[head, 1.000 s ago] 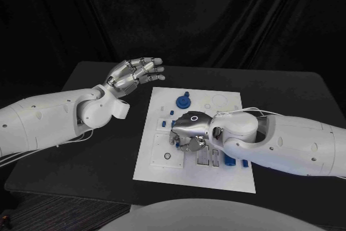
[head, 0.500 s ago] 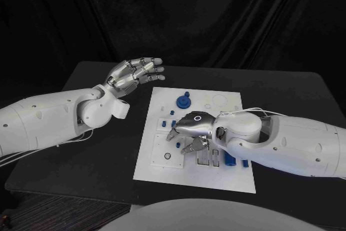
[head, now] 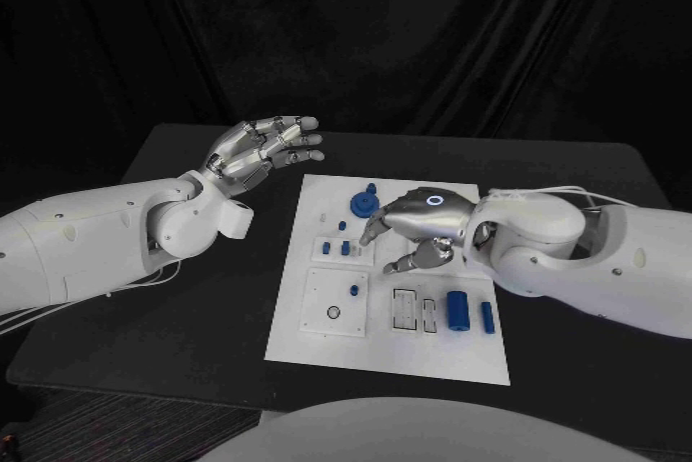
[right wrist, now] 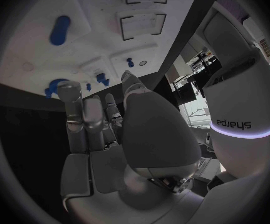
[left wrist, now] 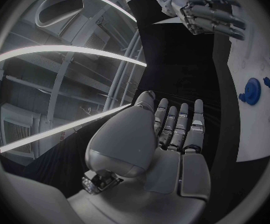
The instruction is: Assemble the parts on the task board
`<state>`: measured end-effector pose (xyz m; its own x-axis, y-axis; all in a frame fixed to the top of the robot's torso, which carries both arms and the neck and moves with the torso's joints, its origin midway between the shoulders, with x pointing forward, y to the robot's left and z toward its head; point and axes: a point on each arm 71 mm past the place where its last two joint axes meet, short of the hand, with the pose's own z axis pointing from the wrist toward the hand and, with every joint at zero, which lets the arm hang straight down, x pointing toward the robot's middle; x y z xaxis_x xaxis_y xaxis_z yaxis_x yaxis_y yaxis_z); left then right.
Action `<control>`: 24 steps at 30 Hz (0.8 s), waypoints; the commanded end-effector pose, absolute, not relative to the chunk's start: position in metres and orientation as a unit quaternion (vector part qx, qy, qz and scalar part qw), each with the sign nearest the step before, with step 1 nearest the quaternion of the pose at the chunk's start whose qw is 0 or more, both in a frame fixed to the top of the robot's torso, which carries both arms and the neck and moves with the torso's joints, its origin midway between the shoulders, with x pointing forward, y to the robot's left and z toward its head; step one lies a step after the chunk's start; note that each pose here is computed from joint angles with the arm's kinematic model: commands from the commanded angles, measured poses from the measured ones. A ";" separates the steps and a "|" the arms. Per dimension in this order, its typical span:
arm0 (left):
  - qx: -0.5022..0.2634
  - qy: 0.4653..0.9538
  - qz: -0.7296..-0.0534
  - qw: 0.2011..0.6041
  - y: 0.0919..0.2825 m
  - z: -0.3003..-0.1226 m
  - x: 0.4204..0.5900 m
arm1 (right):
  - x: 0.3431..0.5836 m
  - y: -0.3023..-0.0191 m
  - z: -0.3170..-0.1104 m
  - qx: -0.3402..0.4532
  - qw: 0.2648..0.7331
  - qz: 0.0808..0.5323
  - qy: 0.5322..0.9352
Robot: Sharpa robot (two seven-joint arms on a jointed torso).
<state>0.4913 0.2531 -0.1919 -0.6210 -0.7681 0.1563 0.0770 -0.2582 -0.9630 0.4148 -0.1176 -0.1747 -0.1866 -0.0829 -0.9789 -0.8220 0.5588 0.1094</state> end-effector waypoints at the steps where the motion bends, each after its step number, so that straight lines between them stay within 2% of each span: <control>1: -0.313 0.509 -0.744 0.298 0.254 -0.187 0.490 | 0.422 -0.132 -0.162 -0.274 0.567 0.339 0.699; 6: -0.313 0.510 -0.744 0.297 0.253 -0.187 0.490 | 0.432 -0.163 -0.156 -0.267 0.582 0.292 0.710; 14: -0.313 0.510 -0.745 0.294 0.251 -0.188 0.490 | 0.433 -0.190 -0.167 -0.274 0.584 0.239 0.726; 24: -0.313 0.511 -0.745 0.292 0.249 -0.189 0.490 | 0.427 -0.195 -0.183 -0.274 0.571 0.237 0.737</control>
